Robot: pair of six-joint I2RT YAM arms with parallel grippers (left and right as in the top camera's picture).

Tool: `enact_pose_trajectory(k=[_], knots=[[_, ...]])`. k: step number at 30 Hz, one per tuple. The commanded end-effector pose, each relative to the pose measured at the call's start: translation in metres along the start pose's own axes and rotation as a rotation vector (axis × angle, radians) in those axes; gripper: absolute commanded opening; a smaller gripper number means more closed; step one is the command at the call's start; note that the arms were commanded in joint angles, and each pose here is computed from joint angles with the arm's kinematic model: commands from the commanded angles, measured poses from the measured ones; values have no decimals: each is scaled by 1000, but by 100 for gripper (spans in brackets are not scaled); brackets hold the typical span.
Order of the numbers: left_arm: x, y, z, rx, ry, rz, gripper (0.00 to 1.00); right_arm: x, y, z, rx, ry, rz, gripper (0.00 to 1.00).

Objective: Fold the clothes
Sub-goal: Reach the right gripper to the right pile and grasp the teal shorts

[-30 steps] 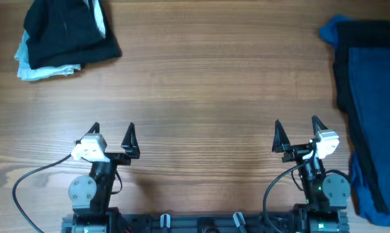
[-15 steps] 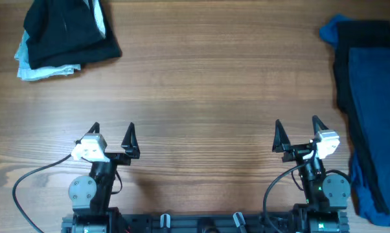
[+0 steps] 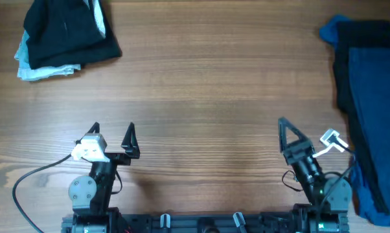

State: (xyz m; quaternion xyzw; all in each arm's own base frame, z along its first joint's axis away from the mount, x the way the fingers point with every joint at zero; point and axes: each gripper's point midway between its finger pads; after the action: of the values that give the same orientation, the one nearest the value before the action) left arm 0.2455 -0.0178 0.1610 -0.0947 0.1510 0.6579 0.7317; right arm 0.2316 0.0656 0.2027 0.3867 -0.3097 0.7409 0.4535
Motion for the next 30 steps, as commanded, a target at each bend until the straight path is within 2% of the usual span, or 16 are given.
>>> enact_pose_trajectory(k=[1,5,9,12,15,22,26,30], knots=[[4,0,-1,1,0,18,100,35,4,-12,78,179,168,100],[4,0,-1,1,0,18,100,78,11,4,7,393,280,100],[4,0,-1,1,0,18,100,101,10,18,-14,531,269,100],[4,0,-1,1,0,18,100,86,-8,41,-7,628,66,99],[4,0,-1,1,0,18,100,57,-27,66,22,643,-176,100],[4,0,-1,1,0,18,100,-8,-87,123,214,680,-655,100],[4,0,-1,1,0,18,100,-52,-101,152,290,662,-916,100],[4,0,-1,1,0,18,100,-77,-101,181,228,687,-1027,100]])
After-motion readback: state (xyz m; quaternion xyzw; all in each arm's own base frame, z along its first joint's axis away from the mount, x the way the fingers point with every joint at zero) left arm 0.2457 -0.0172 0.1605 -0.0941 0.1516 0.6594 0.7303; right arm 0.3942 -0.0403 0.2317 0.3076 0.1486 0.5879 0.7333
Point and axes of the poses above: each gripper's point midway between its finger pads, its own y axis back along the fingers, its own x axis along the line the jaws close on, z = x × y, and after that the axes turned 5 degrees about y, right-handed
